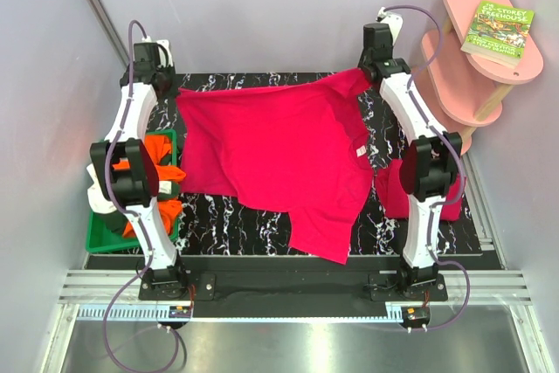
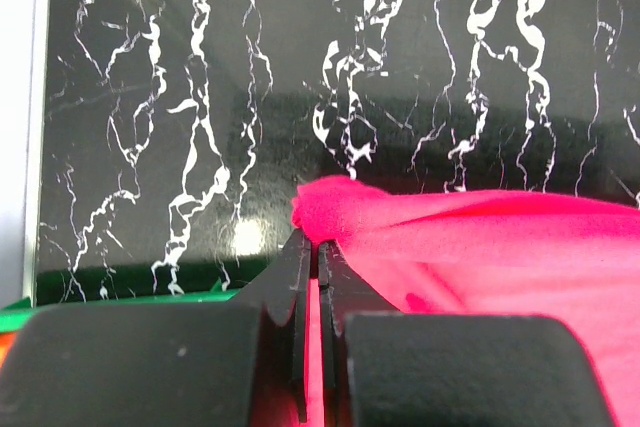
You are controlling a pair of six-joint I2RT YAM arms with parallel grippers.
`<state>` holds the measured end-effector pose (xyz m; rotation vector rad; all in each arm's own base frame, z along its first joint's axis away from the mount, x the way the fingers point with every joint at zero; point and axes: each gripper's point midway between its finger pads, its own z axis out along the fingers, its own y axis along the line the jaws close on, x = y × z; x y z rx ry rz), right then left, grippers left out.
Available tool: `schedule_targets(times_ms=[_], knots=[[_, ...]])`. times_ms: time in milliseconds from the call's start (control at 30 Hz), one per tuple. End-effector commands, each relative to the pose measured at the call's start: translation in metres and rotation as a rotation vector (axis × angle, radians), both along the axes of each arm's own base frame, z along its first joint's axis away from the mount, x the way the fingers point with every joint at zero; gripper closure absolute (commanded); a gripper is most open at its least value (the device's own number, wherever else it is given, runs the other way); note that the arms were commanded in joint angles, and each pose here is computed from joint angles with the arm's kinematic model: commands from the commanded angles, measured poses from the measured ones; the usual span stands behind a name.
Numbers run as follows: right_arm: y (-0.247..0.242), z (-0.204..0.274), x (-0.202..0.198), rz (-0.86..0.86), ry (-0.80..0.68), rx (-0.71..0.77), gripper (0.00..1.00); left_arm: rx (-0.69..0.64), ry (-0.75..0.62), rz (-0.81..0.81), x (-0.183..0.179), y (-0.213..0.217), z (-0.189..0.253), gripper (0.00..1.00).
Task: Fold and stack the t-shirts
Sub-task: Fold the flattened tshirt in 1/3 of the way
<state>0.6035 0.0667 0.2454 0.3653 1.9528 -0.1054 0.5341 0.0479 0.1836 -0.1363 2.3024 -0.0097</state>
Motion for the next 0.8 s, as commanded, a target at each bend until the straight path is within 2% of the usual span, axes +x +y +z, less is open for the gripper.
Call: schedule_targets(times_ms=[0, 333, 767], knots=[[-0.020, 0.063, -0.019, -0.059, -0.144, -0.001, 1.00, 0.038, -0.105, 0.017, -0.006, 0.010, 0.043, 1.00], [-0.013, 0.059, -0.065, -0.054, -0.143, 0.035, 1.00, 0.058, -0.075, -0.025, -0.037, 0.006, 0.038, 1.00], [0.009, 0.001, -0.134, -0.045, -0.042, 0.069, 1.00, 0.069, 0.041, -0.071, -0.084, 0.000, -0.004, 1.00]])
